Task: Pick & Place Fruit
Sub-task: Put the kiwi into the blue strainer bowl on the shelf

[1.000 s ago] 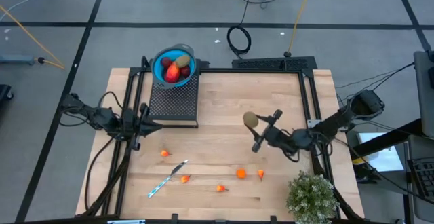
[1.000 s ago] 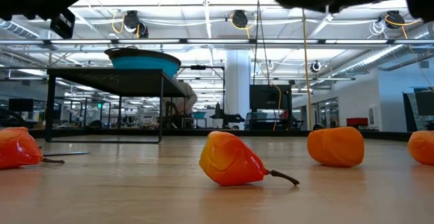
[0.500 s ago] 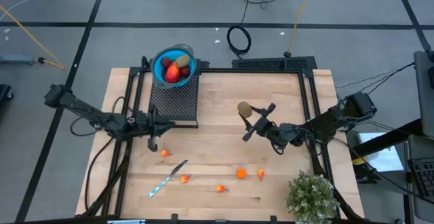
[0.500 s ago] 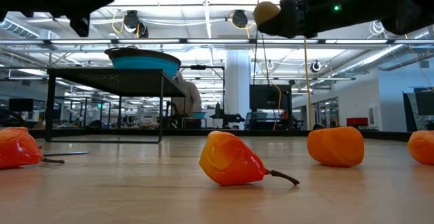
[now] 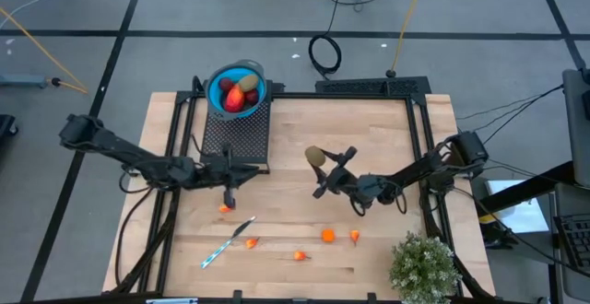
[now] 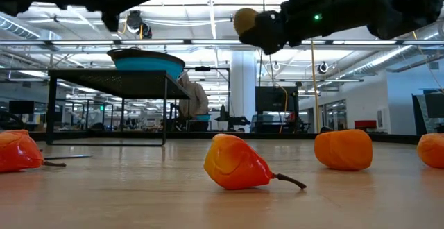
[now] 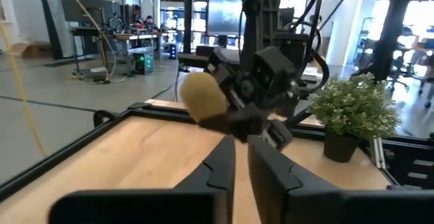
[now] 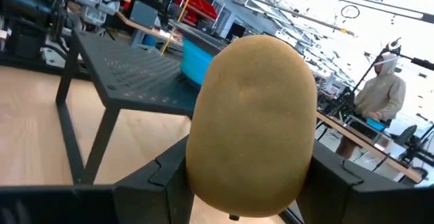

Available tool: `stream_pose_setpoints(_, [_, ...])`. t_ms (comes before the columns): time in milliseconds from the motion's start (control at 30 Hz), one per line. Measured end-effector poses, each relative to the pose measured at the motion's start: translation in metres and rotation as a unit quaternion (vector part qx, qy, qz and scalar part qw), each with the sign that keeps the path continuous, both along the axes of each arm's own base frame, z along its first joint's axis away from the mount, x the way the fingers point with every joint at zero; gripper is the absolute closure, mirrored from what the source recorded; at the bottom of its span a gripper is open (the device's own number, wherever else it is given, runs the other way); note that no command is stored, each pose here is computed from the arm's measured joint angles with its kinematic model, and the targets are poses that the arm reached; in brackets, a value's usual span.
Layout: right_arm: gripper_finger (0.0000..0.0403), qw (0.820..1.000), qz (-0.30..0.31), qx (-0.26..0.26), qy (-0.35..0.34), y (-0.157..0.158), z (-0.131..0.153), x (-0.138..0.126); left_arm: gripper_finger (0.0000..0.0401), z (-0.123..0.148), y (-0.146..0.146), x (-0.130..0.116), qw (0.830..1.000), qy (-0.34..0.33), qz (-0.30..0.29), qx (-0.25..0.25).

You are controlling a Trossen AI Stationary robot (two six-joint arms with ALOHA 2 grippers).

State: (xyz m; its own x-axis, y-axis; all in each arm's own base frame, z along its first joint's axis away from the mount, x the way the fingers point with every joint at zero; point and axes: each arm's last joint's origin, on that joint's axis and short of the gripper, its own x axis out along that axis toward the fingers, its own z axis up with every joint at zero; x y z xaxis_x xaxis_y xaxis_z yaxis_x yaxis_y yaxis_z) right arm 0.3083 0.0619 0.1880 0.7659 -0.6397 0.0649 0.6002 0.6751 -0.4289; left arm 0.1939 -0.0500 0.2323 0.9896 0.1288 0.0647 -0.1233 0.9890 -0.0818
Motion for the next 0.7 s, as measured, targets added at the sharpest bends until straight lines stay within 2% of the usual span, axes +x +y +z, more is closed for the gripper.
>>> stream_pose_setpoints(167, [0.0214, 1.0, 0.0, -0.012, 0.012, 0.005, -0.004, 0.015, 0.0298, 0.005, -0.001, 0.019, 1.0, 0.013, -0.009, 0.017])
stream_pose_setpoints(467, [0.0214, 0.999, 0.022, -0.032, 0.014, 0.017, 0.0, 0.031, 0.0178, 0.003, 0.002, 0.046, 0.999, 0.034, -0.012, 0.008])
stream_pose_setpoints(567, [0.0213, 0.998, 0.047, -0.031, 0.005, 0.021, 0.004, 0.033, 0.0152, 0.004, 0.002, 0.057, 0.999, 0.04, -0.019, 0.01])
stream_pose_setpoints(700, [0.0216, 0.998, 0.05, -0.034, 0.007, 0.022, 0.005, 0.034, 0.0128, 0.005, 0.002, 0.075, 0.998, 0.062, -0.013, 0.014])
